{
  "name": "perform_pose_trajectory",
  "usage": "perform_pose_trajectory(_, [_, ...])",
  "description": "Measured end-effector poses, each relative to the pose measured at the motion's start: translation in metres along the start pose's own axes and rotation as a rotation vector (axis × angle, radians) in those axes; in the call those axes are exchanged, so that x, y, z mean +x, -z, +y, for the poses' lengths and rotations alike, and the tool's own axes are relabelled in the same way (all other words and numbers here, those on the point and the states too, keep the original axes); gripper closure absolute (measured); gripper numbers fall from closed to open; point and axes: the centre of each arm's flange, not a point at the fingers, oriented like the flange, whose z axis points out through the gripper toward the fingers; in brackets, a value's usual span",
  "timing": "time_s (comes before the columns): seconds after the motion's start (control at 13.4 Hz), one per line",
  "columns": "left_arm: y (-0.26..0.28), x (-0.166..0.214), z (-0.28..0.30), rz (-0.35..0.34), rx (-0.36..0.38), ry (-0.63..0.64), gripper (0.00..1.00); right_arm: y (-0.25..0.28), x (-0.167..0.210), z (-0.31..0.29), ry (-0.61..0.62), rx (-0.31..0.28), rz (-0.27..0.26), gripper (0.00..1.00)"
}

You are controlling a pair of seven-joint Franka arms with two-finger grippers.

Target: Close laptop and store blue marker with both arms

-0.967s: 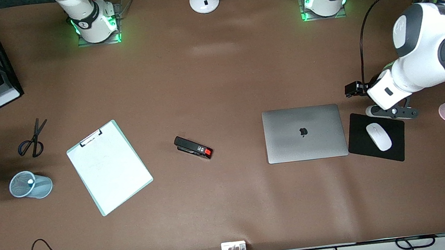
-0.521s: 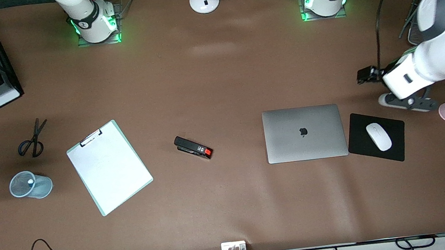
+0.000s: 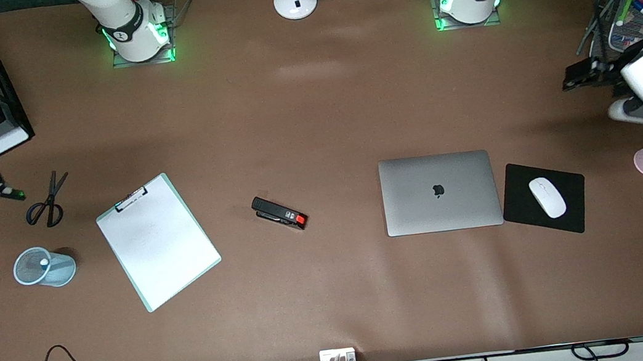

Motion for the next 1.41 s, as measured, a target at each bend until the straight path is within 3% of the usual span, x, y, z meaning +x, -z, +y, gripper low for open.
perform_pose_trajectory(0.15, [0.007, -0.012, 0.013, 0.021, 0.011, -0.011, 0.0, -0.005, 0.0, -0.013, -0.079, -0.013, -0.035, 0.0])
perform_pose_trajectory(0.45, [-0.003, -0.028, -0.003, 0.139, 0.05, 0.038, 0.0, -0.005, 0.002, -0.043, -0.238, -0.096, -0.1, 0.0])
perform_pose_trajectory(0.74, [-0.018, -0.04, -0.027, 0.178, 0.039, 0.143, 0.0, 0.002, -0.023, -0.063, -0.482, -0.178, -0.242, 0.0])
perform_pose_trajectory(0.89, [-0.015, -0.039, -0.018, 0.189, 0.044, 0.149, 0.0, 0.01, -0.038, -0.067, -0.616, -0.201, -0.286, 0.0])
perform_pose_trajectory(1.04, [-0.012, -0.037, -0.003, 0.196, 0.055, 0.124, 0.0, 0.02, -0.05, -0.059, -0.674, -0.237, -0.291, 0.0])
perform_pose_trajectory(1.26, [-0.011, -0.04, 0.002, 0.187, 0.055, 0.117, 0.0, 0.037, -0.067, -0.028, -0.73, -0.264, -0.21, 0.0])
perform_pose_trajectory(1.41, [-0.012, -0.043, 0.002, 0.168, 0.052, 0.118, 0.0, 0.039, -0.066, -0.03, -0.732, -0.267, -0.201, 0.0])
